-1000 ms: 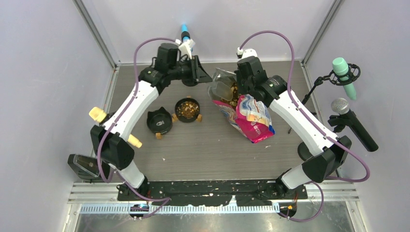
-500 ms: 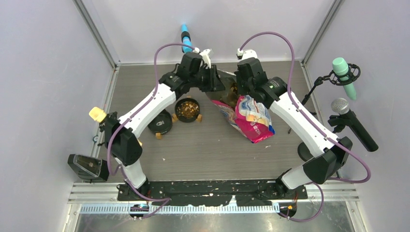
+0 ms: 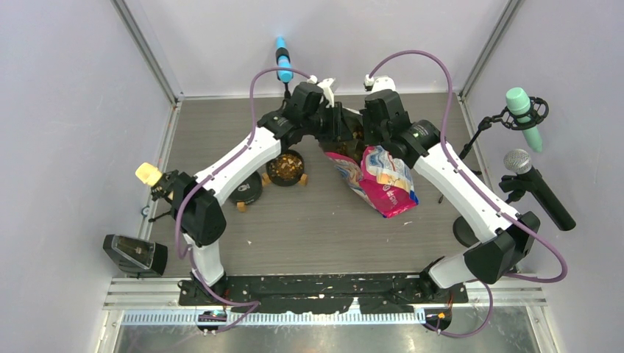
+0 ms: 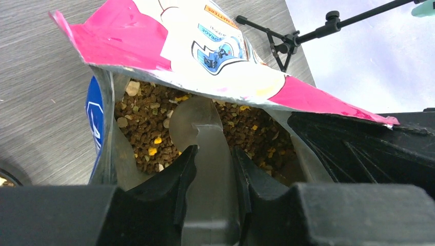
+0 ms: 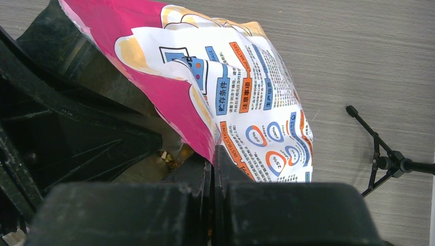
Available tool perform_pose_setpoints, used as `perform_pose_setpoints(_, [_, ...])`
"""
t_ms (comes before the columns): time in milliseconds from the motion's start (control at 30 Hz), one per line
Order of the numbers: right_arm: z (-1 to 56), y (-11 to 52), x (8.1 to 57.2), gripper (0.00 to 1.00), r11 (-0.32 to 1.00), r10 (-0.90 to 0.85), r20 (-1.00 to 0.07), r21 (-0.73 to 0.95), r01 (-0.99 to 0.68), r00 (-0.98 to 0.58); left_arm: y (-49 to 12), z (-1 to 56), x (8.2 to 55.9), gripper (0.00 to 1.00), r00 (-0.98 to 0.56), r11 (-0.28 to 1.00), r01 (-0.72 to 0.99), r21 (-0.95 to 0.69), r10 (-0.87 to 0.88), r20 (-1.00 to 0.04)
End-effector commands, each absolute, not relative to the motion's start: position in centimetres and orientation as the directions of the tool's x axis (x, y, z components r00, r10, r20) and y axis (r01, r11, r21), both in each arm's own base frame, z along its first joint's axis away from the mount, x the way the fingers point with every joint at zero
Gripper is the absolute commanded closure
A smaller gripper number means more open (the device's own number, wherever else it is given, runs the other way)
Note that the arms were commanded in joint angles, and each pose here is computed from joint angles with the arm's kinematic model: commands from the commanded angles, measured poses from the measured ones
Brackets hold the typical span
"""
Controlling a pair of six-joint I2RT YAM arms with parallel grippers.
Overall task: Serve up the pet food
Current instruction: Collect the pet food from the pet food bag.
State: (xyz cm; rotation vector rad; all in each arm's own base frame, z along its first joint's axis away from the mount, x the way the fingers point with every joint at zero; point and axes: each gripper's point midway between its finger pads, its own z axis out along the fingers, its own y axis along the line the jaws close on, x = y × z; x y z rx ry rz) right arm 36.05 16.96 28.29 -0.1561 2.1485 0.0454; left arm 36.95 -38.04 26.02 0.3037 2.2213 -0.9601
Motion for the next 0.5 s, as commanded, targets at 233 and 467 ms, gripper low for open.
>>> perform_pose_setpoints(233, [29.9, 16.4, 35.2, 0.95, 0.993, -0.055, -0.857, 0.006, -0.117, -0.512, -41.3, 30.6, 35.3, 1.0, -0.811, 0.432, 0.482, -0.762, -0.109, -0.575])
perform_pose_setpoints(467, [29.9, 15.9, 35.1, 0.95, 0.994, -0.062, -0.856, -0.007, -0.109, -0.513, -39.8, 33.5, 35.6, 1.0, -0.843, 0.26, 0.432, -0.864, -0.224, -0.489])
